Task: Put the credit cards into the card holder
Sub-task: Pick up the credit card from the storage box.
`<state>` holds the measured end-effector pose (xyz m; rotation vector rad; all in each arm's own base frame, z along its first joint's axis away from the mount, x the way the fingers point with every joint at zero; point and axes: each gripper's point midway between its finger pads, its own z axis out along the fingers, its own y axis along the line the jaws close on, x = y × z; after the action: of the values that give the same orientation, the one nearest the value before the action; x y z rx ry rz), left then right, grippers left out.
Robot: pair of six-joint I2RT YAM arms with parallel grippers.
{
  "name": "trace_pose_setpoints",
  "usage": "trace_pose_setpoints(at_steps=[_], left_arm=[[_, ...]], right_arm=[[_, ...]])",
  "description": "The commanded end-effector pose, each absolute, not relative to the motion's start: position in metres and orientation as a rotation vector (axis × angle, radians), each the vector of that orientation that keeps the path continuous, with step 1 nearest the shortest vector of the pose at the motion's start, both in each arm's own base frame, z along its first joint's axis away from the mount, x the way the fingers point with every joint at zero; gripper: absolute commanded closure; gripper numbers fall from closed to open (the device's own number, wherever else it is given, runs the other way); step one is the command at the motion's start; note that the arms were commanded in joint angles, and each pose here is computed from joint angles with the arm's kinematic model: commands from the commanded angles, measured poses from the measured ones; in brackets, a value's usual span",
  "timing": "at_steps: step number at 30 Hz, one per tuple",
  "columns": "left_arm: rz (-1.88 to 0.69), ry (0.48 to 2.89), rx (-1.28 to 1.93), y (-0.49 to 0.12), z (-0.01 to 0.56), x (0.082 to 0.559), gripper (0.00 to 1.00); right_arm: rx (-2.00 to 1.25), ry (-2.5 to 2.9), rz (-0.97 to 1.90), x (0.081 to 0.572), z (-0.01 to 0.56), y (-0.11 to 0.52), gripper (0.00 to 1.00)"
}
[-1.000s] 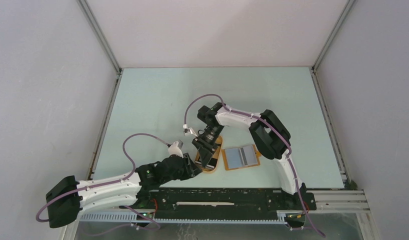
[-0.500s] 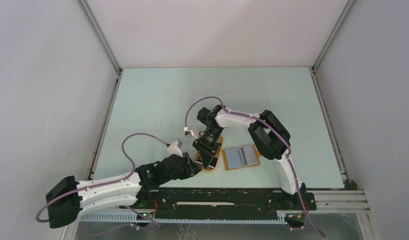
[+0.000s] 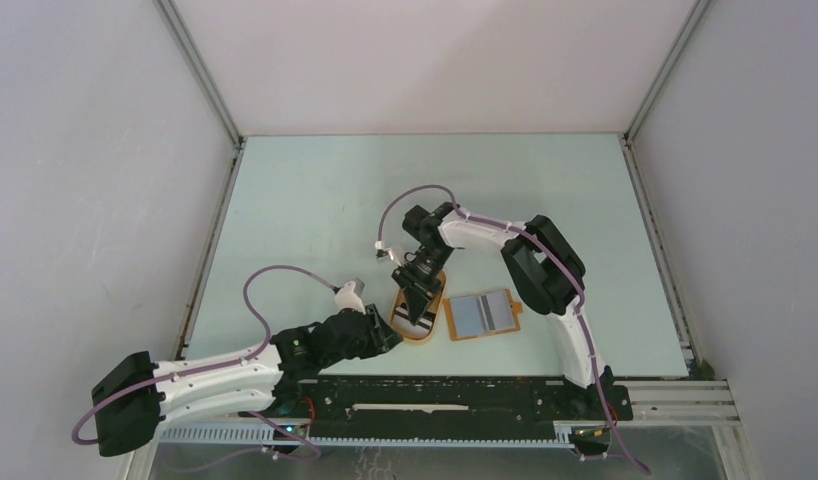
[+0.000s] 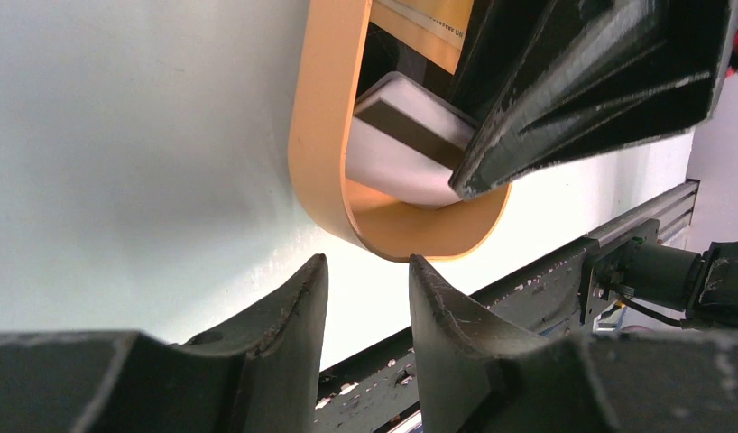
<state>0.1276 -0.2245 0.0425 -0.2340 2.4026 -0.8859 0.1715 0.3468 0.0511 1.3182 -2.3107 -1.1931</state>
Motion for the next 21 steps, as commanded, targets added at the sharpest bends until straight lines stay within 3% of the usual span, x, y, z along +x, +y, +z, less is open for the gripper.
trace_pose_setpoints(at_steps=[1,4,10,21], left_arm=[[-0.823,2.373,-0.236,-0.221,0.052,0.139,0.57],[-0.824,2.372,-0.234,-0.221,0.052,0.139,0.57],[-0.822,2.371,-0.237,-0.220,0.051,0.139,0.57],[-0.822,2.371,-0.236,-0.220,0.052,0.139,0.57]], right_arm=[[1.323,-2.327,-1.226,0.179,0.058,0.349,0.69],[1.290,-2.314,-1.236,0.180,0.055,0.348,0.75],[1.276,-2.287,-1.276,0.179,0.060,0.348,0.61],[1.249,-2.274,-1.346,0.186,0.075,0.345,0.60]])
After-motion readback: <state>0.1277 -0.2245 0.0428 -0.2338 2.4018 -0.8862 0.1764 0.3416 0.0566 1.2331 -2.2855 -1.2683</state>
